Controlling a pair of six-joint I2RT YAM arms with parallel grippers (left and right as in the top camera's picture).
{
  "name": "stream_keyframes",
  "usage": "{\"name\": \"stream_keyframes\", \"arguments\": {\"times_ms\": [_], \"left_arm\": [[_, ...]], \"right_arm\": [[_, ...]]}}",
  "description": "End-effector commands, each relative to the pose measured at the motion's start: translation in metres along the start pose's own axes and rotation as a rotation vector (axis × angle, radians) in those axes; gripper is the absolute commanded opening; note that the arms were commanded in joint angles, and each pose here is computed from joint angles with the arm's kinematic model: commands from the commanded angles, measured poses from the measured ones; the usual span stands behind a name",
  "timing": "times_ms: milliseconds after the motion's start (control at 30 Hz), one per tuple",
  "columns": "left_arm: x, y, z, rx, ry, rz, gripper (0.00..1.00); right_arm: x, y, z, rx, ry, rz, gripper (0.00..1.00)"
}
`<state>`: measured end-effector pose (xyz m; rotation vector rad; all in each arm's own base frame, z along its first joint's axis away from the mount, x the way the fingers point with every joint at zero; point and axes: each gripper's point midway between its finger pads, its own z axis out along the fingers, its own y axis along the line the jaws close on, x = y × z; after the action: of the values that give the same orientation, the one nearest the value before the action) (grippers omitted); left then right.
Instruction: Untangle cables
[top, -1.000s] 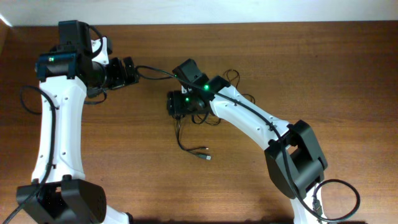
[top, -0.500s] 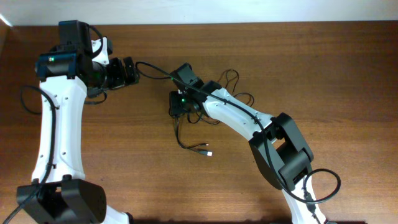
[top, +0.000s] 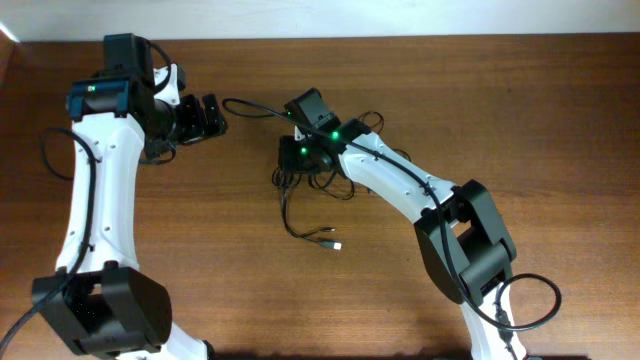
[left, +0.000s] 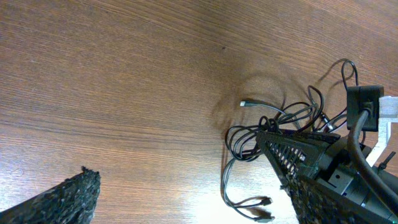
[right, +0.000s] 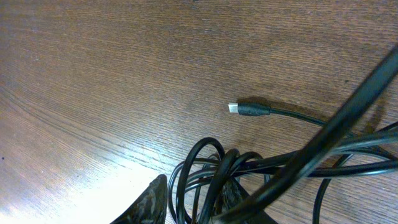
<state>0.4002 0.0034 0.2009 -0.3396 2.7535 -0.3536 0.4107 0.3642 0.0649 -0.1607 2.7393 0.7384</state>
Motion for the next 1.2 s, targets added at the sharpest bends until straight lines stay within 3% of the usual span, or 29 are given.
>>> {"name": "stream_keyframes", "arguments": {"times_ms": [0, 100, 133, 167, 233, 333, 400, 433, 500, 600, 733, 867, 933, 1000, 1100, 1167], "left_arm": [[0.003, 0.003, 0.004, -0.003, 0.014, -0.015, 1.00], [0.003, 0.003, 0.004, -0.003, 0.014, -0.015, 1.00], [0.003, 0.003, 0.004, -0.003, 0.014, -0.015, 1.00], [0.002, 0.003, 0.004, -0.003, 0.013, -0.015, 1.00], [0.004, -0.006, 0.004, 0.046, 0.020, 0.014, 0.93], [0.008, -0.059, -0.007, 0.365, 0.016, 0.220, 0.80], [0.015, -0.090, -0.016, 0.516, 0.020, 0.279, 0.80], [0.017, -0.110, -0.019, 0.584, 0.013, 0.318, 0.82], [0.020, -0.156, -0.018, 0.653, -0.027, 0.434, 0.82], [0.020, -0.194, 0.014, 0.530, -0.043, 0.393, 0.78], [0.032, -0.226, 0.027, 0.539, -0.041, 0.429, 0.72], [0.043, -0.225, 0.045, 0.500, 0.010, 0.430, 0.49], [0.052, -0.231, 0.060, 0.498, 0.047, 0.441, 0.45], [0.052, -0.233, 0.064, 0.500, 0.048, 0.445, 0.33], [0.046, -0.238, 0.063, 0.513, 0.016, 0.455, 0.03], [0.031, -0.231, 0.059, 0.498, -0.032, 0.445, 0.00]], "right_arm": [[-0.003, -0.007, 0.006, 0.020, -0.007, 0.004, 0.29], [0.005, -0.016, 0.019, 0.043, 0.022, 0.012, 0.18], [0.008, -0.019, 0.022, 0.050, 0.033, 0.015, 0.06], [0.007, -0.019, 0.022, 0.049, 0.032, 0.015, 0.04], [-0.003, -0.011, -0.008, 0.012, 0.018, -0.022, 0.04], [-0.040, 0.008, -0.114, -0.093, -0.098, -0.034, 0.04], [-0.063, 0.010, -0.196, -0.205, -0.203, -0.012, 0.04], [-0.067, 0.009, -0.211, -0.245, -0.215, -0.006, 0.04], [-0.066, 0.005, -0.213, -0.251, -0.205, 0.006, 0.04], [-0.062, 0.002, -0.211, -0.234, -0.189, 0.017, 0.04], [-0.059, -0.007, -0.209, -0.195, -0.176, 0.037, 0.04], [-0.059, -0.006, -0.209, -0.197, -0.176, 0.036, 0.04], [-0.059, -0.006, -0.209, -0.197, -0.176, 0.036, 0.04], [-0.059, -0.006, -0.209, -0.197, -0.176, 0.036, 0.04], [-0.057, -0.007, -0.208, -0.193, -0.169, 0.040, 0.04], [-0.050, -0.053, -0.205, 0.022, -0.170, 0.180, 0.04]]}}
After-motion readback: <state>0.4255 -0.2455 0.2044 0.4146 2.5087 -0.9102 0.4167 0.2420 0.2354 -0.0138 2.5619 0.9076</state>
